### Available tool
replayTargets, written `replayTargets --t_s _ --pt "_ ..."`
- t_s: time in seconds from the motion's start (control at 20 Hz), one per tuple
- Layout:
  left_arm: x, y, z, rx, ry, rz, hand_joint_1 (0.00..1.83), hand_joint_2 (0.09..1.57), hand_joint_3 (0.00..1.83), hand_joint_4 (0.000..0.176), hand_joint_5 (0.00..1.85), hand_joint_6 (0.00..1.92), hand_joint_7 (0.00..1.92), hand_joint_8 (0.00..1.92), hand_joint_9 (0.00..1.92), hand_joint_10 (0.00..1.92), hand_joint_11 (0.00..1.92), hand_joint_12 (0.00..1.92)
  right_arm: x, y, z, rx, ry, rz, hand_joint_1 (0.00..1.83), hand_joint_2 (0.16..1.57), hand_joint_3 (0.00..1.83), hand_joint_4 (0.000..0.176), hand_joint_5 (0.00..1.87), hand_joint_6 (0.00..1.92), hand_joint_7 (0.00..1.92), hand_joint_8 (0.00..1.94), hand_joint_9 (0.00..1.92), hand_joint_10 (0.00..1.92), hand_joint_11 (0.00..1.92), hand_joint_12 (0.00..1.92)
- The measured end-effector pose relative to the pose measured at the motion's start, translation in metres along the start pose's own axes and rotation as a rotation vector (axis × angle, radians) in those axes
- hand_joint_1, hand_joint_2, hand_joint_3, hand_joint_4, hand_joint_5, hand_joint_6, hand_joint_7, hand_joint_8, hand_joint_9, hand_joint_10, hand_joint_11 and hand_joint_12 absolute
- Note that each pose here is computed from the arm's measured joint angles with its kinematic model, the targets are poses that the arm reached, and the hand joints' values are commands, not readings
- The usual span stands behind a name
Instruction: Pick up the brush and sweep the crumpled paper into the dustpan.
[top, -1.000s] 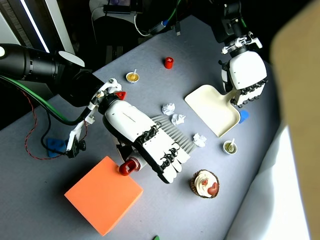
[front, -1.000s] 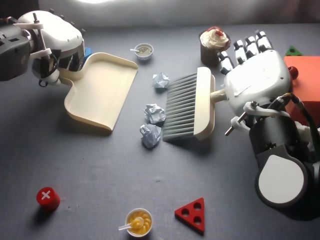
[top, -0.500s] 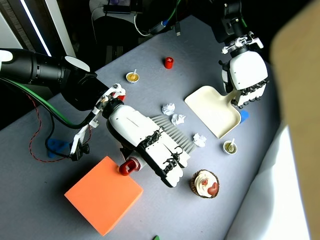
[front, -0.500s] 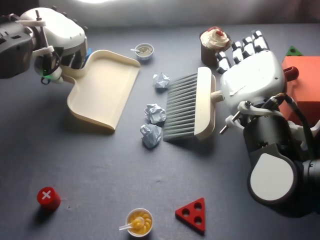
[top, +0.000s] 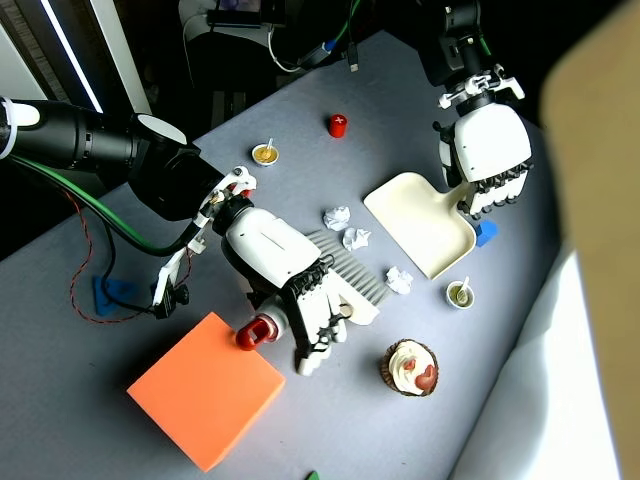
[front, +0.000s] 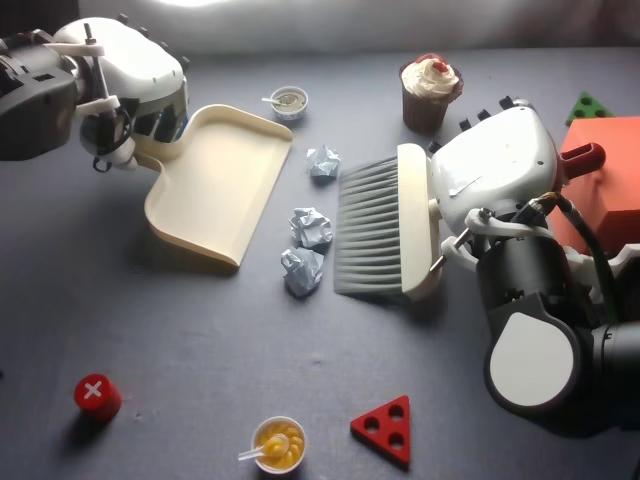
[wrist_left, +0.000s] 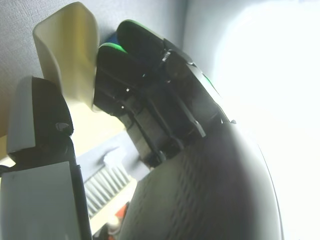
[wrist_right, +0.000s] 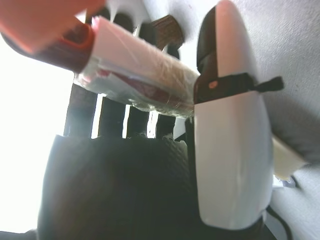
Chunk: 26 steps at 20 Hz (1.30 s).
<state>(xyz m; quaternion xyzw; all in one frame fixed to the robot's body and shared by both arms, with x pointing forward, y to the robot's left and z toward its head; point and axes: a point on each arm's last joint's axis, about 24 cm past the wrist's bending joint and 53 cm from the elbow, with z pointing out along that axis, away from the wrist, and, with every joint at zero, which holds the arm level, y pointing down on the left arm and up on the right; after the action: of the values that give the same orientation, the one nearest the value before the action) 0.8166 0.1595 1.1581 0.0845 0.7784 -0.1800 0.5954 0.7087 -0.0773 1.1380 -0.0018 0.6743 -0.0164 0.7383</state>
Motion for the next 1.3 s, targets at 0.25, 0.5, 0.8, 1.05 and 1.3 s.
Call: replayTargets --t_s 0.25,0.5,0.8,1.05,1.3 --pt "-0.005 -0.002 0.0 0.003 -0.007 -0.002 1.38 1.08 0.0 0.0 0.97 0.95 1.1 0.6 0.97 1.21 0.71 1.21 0.001 -0.004 0.001 0.002 0.0 -0.011 1.3 1.1 0.01 0.0 1.11 1.92 1.1 1.94 1.29 1.92 1.35 1.92" --pt "-0.005 -0.002 0.0 0.003 -0.007 0.0 1.38 1.08 0.0 0.0 0.98 0.92 1.13 0.55 0.98 1.2 0.72 1.24 -0.005 -0.012 -0.001 -0.004 -0.011 -0.073 1.5 1.18 0.01 0.0 1.09 1.92 1.16 1.94 1.43 1.92 1.56 1.92" --pt "-0.006 -0.002 0.0 0.003 -0.008 0.004 1.39 1.08 0.0 0.0 0.98 0.92 1.16 0.51 0.98 1.2 0.72 1.23 -0.014 -0.023 -0.006 -0.012 0.023 -0.071 1.59 1.21 0.0 0.0 1.05 1.92 1.18 1.94 1.38 1.92 1.52 1.92" --pt "-0.012 -0.005 0.001 0.01 -0.022 0.003 1.39 1.07 0.0 0.0 1.0 0.89 1.17 0.48 1.01 1.15 0.75 1.21 -0.019 -0.029 -0.016 -0.041 0.094 -0.042 1.6 1.19 0.0 0.0 1.05 1.92 1.15 1.94 1.28 1.92 1.47 1.92" --pt "-0.01 -0.012 0.003 0.019 -0.016 0.008 1.38 1.08 0.0 0.0 1.0 0.9 1.08 0.62 0.99 1.19 0.75 1.22 -0.043 -0.038 -0.018 -0.047 0.144 -0.004 1.62 1.18 0.0 0.0 1.03 1.92 1.1 1.94 1.26 1.92 1.44 1.92"
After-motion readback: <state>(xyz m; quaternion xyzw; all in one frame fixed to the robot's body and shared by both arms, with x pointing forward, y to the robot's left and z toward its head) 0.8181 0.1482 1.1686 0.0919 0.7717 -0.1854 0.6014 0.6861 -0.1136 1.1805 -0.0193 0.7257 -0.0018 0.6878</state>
